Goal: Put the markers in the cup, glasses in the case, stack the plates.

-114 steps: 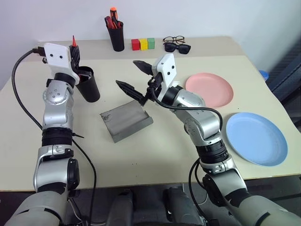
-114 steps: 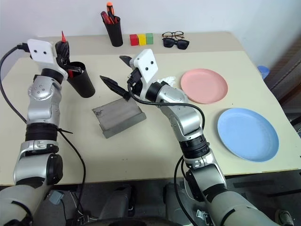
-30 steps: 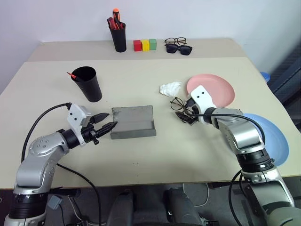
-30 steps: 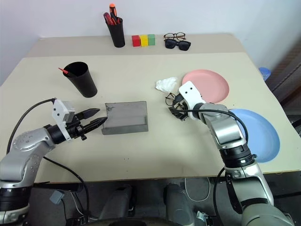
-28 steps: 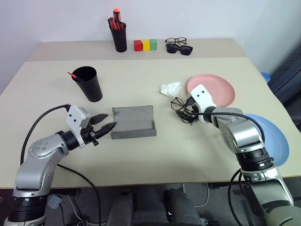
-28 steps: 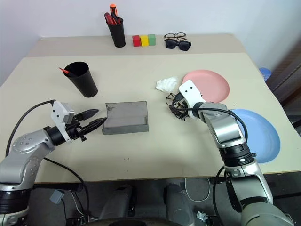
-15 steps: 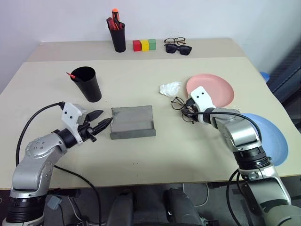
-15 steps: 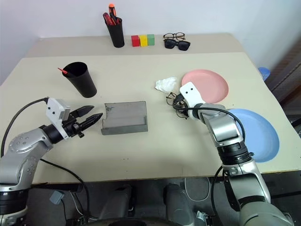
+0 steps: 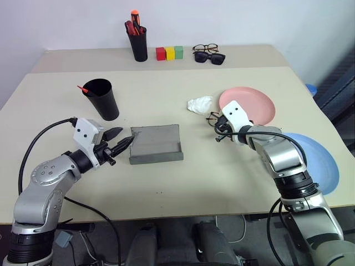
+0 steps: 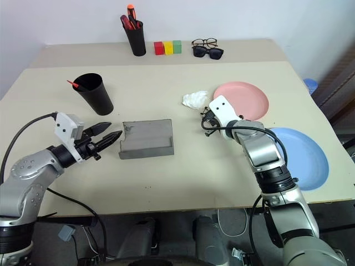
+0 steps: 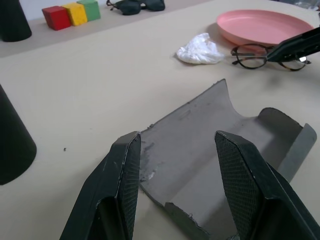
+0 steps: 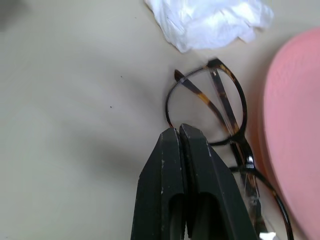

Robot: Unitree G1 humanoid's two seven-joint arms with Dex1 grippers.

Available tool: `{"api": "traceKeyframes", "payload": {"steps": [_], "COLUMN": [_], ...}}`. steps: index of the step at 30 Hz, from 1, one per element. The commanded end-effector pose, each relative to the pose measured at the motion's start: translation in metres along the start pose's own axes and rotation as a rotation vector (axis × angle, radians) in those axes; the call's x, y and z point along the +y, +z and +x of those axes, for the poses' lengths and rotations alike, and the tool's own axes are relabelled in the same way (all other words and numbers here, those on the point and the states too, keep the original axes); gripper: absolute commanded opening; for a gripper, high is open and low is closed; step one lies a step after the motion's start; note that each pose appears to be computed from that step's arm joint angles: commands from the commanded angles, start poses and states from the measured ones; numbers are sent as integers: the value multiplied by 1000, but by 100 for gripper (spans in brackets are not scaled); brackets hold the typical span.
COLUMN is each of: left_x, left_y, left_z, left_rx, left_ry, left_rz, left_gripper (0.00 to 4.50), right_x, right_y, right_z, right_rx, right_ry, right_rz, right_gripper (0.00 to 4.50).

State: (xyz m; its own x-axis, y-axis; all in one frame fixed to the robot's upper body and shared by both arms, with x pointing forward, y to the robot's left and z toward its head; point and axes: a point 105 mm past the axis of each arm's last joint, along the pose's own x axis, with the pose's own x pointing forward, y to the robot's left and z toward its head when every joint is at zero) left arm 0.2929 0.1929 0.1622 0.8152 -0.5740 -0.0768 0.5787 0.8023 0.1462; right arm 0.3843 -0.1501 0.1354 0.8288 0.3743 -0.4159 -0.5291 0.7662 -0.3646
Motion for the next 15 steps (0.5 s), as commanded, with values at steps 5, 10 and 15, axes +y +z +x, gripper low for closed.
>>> {"api": "traceKeyframes", "payload": {"steps": [5, 10, 15], "left_x": [-6, -7, -4], "left_y": [13, 12, 12], "left_z": [-2, -2, -1], "left_rx": [-34, -32, -33], "left_ry": [-4, -5, -4], "left_rz": [38, 39, 39], "left_gripper": [238, 238, 238], "right_x": [-16, -22, -22], "right_y": [21, 11, 6], "right_z": [-15, -11, -4], "right_rx": [-36, -13, -7], "right_ry": [-14, -17, -11], "right_rz": [-116, -96, -102], "right_gripper": [182, 278, 278]}}
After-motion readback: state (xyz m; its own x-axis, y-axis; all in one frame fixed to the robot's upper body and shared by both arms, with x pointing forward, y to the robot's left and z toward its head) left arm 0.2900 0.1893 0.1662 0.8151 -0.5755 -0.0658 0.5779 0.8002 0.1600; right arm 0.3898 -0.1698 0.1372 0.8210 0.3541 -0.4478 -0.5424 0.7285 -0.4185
